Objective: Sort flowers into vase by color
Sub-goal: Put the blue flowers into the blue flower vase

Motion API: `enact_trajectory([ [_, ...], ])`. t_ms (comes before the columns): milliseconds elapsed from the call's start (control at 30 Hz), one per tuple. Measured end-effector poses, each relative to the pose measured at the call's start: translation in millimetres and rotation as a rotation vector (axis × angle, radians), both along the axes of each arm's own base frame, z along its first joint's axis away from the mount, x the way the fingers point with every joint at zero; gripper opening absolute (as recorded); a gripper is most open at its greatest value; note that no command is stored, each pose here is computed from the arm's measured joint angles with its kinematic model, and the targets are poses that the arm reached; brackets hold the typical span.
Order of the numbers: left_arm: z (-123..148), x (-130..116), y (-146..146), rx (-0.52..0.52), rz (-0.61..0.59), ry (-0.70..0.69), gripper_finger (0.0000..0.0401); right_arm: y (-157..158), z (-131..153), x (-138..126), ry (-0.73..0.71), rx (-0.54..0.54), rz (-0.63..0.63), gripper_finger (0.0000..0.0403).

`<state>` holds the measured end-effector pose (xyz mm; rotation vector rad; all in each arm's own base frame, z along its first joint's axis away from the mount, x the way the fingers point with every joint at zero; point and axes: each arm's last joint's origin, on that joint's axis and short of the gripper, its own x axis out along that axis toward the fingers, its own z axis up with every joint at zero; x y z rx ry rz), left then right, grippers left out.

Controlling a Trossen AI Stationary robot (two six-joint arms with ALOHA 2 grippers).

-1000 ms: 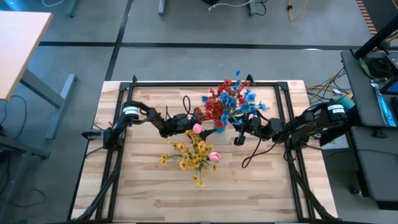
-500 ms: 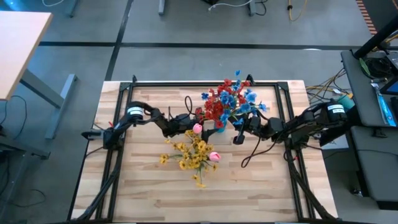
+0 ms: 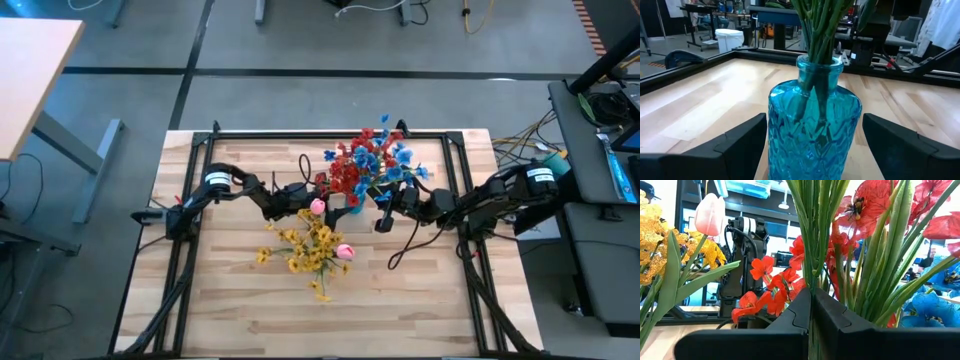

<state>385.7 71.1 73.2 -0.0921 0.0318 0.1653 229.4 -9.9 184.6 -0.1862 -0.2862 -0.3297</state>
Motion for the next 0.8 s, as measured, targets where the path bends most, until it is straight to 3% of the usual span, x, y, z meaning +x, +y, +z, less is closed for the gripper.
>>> enact_trajectory([
  [800,1,9,2,0.030,0.010,0.040,0.0311,-1,-4,13,0.031,-0.024,-0.037,0.0009],
])
